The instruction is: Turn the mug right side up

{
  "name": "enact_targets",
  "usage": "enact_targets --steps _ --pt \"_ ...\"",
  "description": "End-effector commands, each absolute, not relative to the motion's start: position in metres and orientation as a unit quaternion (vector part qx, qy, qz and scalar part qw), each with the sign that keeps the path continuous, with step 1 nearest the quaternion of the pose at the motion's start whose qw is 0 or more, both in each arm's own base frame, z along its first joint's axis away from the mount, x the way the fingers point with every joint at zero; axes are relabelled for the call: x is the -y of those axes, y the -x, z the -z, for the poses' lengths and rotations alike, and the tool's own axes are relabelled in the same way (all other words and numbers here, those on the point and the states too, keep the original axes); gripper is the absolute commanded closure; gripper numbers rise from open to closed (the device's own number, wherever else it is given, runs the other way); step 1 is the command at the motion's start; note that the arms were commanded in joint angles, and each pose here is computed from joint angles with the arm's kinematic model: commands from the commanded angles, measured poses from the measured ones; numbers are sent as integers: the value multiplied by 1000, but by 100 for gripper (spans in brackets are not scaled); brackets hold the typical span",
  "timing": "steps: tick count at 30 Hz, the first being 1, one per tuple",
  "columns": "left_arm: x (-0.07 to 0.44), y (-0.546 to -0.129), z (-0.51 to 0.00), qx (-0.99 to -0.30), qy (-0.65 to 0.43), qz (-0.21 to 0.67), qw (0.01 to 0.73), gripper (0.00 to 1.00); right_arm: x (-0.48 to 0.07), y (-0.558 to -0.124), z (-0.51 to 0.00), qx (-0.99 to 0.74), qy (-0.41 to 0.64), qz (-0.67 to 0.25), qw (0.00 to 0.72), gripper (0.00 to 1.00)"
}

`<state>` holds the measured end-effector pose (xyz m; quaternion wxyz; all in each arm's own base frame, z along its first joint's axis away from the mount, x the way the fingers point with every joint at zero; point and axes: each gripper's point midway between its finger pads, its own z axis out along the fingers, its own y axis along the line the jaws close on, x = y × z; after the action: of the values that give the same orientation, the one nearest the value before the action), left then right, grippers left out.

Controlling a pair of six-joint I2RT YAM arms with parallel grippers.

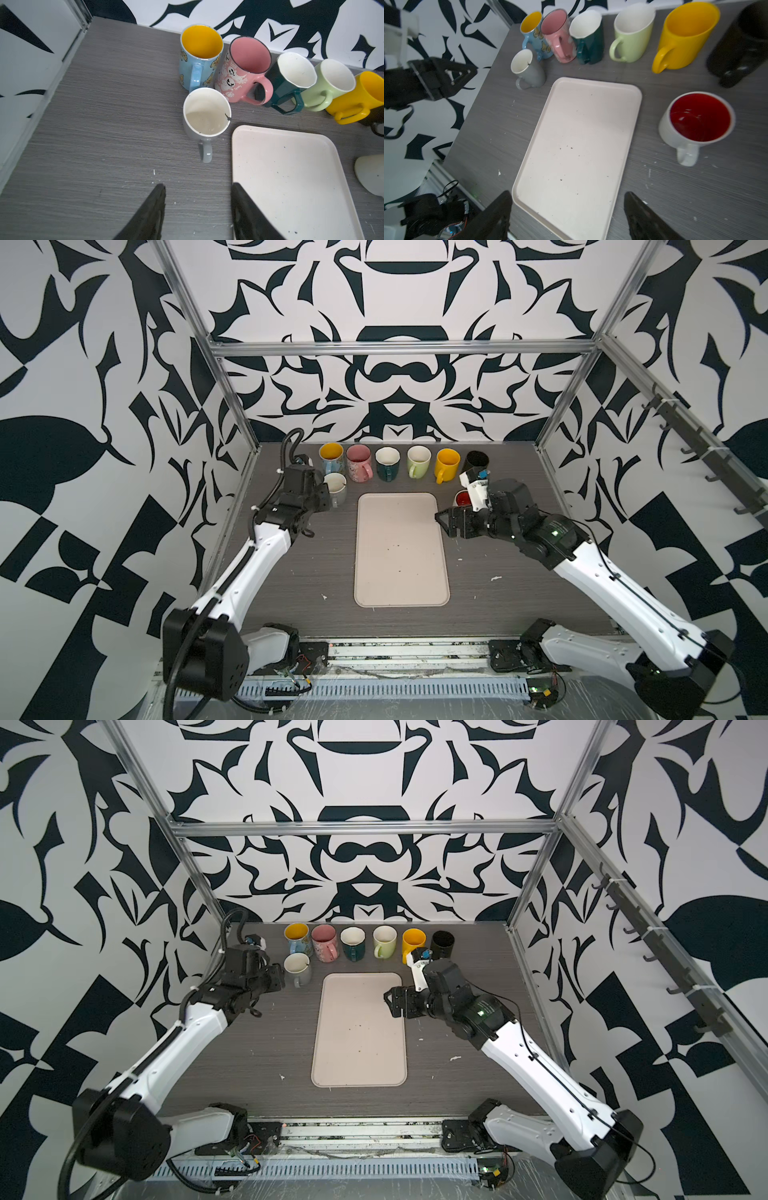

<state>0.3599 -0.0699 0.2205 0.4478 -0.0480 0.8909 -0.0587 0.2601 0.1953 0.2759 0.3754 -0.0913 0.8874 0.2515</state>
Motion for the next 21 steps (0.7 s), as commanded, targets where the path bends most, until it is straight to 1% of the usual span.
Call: enact_targets --steps 1,2,3,4,8,9,11,12,14,18,21 --pt "54 -347 -236 -866 62 42 494 39 -155 -269 -303 -874 56 -174 451 10" --pt "50 -341 -238 -860 64 38 505 24 -143 -270 -306 -871 43 -150 466 7" --pt "46 -336 -239 -853 66 32 516 21 -130 -272 -309 -867 27 -124 483 2" --pt "42 -331 -239 -848 69 28 525 19 -120 -272 -311 -863 18 -105 494 1" --pt "19 -316 -238 -817 103 -8 567 16 -83 -276 -312 -851 -16 -14 524 0" --pt "12 -313 -237 -809 117 -17 576 10 -75 -278 -311 -848 -24 11 529 1" --pt "-1 -306 -234 -794 144 -36 590 2 -62 -282 -304 -840 -35 54 538 0" --pt "-4 -304 -233 -788 147 -44 596 0 -57 -285 -300 -835 -38 76 544 0" --pt "-8 -300 -227 -780 146 -53 606 0 -50 -291 -290 -822 -36 109 558 0" --pt "-13 -298 -212 -768 129 -80 622 0 -34 -304 -255 -803 -33 168 570 0" --pt "-12 -300 -199 -748 100 -100 648 0 -20 -314 -223 -800 -48 177 571 0"
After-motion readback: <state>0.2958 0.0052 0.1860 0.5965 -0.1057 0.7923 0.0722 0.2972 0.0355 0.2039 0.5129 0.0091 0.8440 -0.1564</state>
